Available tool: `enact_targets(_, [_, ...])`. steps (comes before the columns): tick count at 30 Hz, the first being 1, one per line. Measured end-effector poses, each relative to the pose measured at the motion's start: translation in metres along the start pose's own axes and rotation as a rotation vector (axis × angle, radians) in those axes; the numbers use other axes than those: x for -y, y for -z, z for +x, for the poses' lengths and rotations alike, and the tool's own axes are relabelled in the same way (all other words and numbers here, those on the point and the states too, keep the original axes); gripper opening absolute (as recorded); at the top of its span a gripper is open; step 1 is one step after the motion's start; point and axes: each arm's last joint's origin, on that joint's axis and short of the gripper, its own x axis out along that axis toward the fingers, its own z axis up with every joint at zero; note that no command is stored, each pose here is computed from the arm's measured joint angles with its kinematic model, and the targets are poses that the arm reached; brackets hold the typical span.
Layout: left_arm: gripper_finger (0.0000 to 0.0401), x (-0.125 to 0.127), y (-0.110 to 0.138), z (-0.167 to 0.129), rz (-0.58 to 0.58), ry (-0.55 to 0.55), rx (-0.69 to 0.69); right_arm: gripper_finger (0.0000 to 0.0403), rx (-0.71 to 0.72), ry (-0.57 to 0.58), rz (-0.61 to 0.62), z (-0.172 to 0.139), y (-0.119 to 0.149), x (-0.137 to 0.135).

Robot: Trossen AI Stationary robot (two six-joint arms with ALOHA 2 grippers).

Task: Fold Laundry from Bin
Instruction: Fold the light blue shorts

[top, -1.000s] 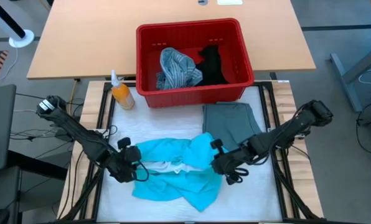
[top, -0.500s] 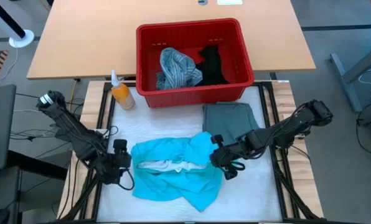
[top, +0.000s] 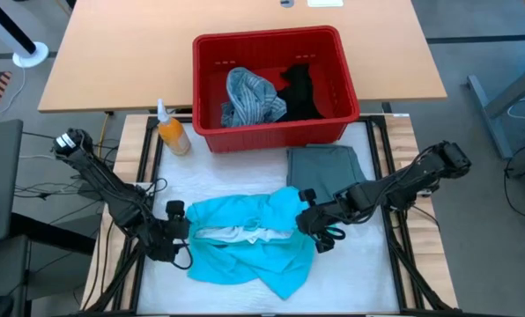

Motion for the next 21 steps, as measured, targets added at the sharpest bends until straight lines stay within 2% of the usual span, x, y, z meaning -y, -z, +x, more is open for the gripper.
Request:
enact_targets(2, [0.0313, 0.002, -0.003, 0.003, -0.016, 0.025, 0.052, 0.0045, -0.001, 0.002, 0.003, 0.000, 0.000, 0.001])
enact_targets(5, [0.0313, 0.004, -0.007, 0.007, 0.032, 0.001, 0.099, 0.0045, -0.001, 0.005, 0.004, 0.000, 0.000, 0.002])
enact_targets(12, [0.0313, 0.003, -0.006, 0.027, 0.070, -0.078, 0.026, 0.0045, -0.001, 0.006, 0.015, 0.000, 0.000, 0.002])
enact_targets(21, [0.0311, 0.013, -0.008, 0.045, 0.142, -0.085, 0.033, 0.0045, -0.001, 0.006, 0.021, 0.000, 0.000, 0.002])
